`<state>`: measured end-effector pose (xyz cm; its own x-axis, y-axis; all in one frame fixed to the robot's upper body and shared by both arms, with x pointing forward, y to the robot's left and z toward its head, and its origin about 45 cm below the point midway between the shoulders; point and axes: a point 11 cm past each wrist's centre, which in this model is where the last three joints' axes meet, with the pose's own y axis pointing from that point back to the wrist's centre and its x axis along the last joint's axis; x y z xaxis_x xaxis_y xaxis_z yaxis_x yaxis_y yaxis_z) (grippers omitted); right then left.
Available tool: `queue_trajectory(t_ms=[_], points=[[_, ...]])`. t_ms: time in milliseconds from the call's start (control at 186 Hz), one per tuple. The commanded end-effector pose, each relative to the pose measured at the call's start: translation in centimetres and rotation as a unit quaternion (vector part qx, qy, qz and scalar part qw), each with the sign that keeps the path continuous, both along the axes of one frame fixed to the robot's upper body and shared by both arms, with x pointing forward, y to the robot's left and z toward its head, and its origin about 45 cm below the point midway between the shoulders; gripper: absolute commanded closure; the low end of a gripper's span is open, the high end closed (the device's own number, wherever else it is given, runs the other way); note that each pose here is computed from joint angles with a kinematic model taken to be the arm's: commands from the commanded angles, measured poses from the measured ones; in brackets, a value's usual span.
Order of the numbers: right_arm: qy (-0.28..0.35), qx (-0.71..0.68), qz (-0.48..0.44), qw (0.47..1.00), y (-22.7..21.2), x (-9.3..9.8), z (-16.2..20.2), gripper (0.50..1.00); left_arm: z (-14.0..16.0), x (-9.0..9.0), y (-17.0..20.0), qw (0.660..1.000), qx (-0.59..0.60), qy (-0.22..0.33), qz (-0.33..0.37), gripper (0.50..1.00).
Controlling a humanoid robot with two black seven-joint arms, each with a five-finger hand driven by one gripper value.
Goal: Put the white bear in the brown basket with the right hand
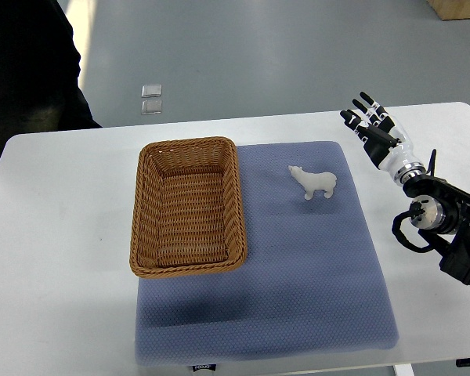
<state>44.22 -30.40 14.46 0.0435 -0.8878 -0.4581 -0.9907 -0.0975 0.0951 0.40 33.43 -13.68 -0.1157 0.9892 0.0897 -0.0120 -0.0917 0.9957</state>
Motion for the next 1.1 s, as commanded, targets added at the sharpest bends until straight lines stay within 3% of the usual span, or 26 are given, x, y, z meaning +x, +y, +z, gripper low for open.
queue_trajectory(t_ms=[0, 1097], points=[[0.0, 0.0, 0.0, 1.0, 0.02, 0.0, 0.0, 0.576, 0.0, 0.0, 0.0, 1.0, 0.0, 0.0, 0.0, 0.5], [-0.002, -0.01, 0.016, 1.0, 0.43, -0.11, -0.09, 0.579, -0.01, -0.08, -0.05, 1.0, -0.001, 0.001, 0.0, 0.5]])
